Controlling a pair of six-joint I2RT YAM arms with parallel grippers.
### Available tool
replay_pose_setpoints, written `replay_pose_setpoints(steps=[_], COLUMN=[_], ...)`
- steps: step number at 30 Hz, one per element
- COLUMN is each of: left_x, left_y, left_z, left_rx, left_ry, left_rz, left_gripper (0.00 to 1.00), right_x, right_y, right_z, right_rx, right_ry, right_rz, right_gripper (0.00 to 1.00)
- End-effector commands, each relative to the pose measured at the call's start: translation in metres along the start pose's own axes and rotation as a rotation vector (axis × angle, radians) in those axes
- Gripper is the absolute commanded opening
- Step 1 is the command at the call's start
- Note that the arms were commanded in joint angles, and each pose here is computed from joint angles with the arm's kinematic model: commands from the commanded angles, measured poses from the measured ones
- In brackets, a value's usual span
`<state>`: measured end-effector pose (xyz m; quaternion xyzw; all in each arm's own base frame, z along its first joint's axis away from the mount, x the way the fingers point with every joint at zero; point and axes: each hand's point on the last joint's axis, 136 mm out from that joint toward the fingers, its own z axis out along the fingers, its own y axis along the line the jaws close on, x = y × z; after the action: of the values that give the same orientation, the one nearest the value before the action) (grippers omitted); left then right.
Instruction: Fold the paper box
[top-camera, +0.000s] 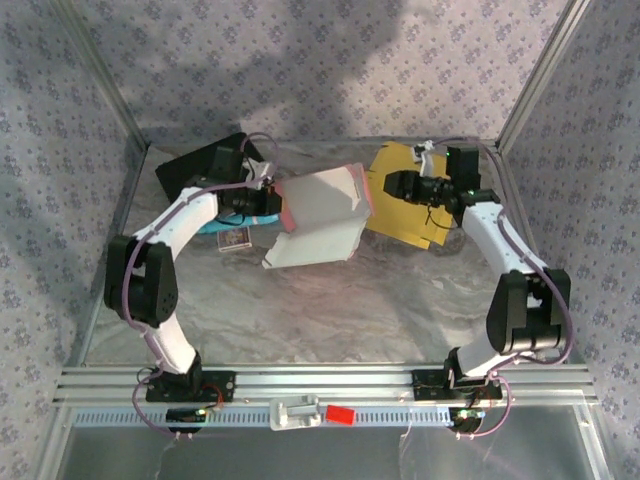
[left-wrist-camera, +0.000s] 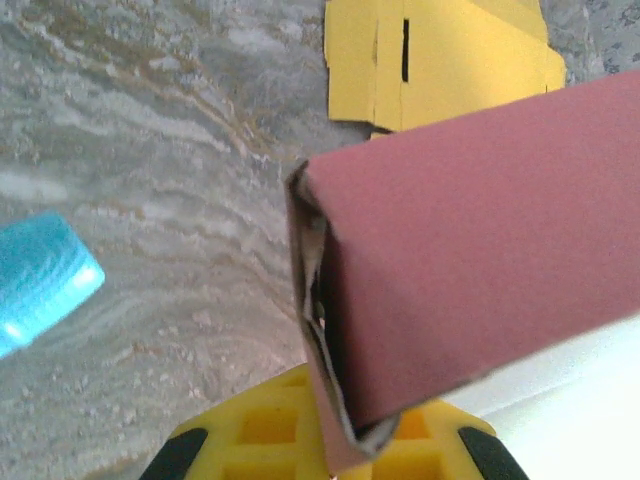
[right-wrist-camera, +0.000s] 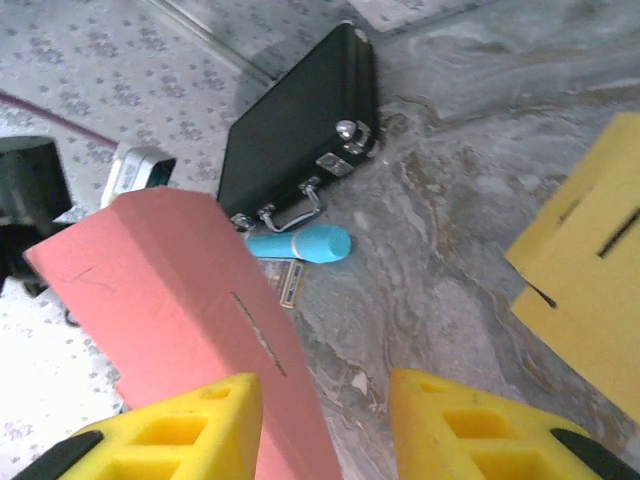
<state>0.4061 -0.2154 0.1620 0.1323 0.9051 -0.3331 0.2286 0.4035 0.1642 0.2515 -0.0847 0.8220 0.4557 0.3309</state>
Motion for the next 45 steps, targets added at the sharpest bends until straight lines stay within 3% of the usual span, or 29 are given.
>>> replay_pose_setpoints(steps=[1,25,45], left_x=[-0.018,-0.022,-0.016], left_y=[-0.009,-0.017,-0.031], left_z=[0.000,0.001,-0.007], left_rx=[0.061,0.116,0.090], left_ry=[-0.007,0.030,0.030], left_rz=[0.062,0.062,0.088], left_gripper=[0.00,0.00,0.00], right_x=[-0.004,0.008,0.022], right_y=[0.032,0.050,0.024], right_z=[0.001,0.022,0.037], right_rx=[-0.114,-0.066,0.404], right_ry=[0.050,0.181,0.263], right_rz=[-0.102,-0.262,-0.507], right_gripper=[0.40,0.36,0.34])
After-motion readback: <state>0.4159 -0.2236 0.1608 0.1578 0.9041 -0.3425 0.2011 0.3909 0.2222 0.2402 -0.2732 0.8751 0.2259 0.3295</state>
